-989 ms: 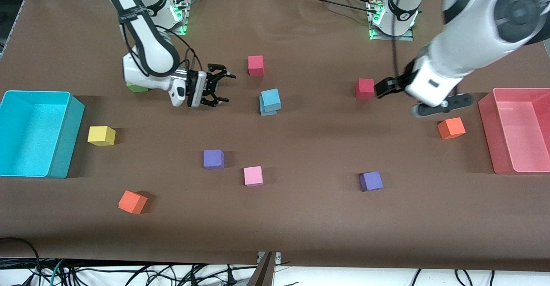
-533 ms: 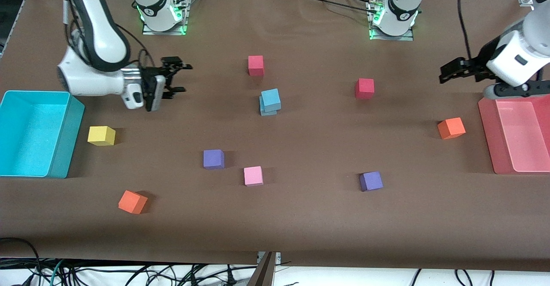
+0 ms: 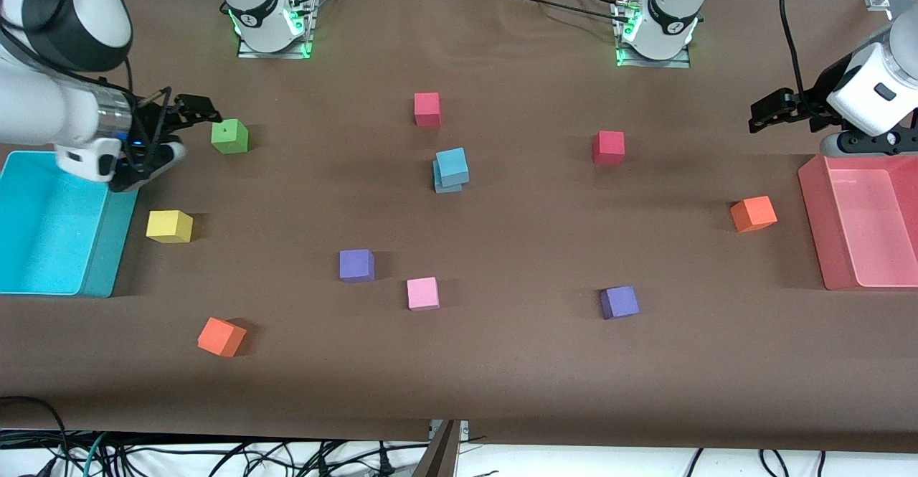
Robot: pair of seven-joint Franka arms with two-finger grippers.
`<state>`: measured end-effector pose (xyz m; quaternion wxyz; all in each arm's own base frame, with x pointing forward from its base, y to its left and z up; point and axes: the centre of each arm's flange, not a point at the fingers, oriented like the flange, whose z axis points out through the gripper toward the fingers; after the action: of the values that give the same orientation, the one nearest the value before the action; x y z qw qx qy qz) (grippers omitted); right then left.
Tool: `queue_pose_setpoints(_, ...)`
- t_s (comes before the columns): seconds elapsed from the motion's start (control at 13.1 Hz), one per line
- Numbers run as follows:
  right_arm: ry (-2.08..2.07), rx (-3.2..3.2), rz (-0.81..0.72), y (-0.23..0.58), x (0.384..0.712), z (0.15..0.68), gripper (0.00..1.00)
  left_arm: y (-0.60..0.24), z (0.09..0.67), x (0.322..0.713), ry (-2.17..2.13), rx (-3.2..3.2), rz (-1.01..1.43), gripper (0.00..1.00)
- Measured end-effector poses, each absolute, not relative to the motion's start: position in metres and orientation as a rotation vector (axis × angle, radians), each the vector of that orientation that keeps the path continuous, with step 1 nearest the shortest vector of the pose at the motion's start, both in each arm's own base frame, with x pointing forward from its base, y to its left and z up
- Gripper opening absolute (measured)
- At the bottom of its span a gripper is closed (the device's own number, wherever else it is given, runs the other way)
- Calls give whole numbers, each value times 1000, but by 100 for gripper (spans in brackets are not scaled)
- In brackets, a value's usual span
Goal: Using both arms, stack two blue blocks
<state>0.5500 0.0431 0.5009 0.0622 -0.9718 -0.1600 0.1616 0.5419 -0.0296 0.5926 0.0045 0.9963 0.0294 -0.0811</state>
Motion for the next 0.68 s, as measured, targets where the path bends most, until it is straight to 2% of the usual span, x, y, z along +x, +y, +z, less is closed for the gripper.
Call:
queue_pose_setpoints(0.3, -242, -3172, 286, 73, 560, 583, 100, -30, 589, 541, 91, 3121, -267, 100)
queue_pose_setpoints(0.46, -156, -3171, 181, 48, 555, 625, 100, -31, 591, 540, 89, 3121, -262, 100)
queue_pose_setpoints(0.68, -100, -3166, 130, 29, 543, 644, 100, -31, 596, 537, 87, 3122, -247, 100)
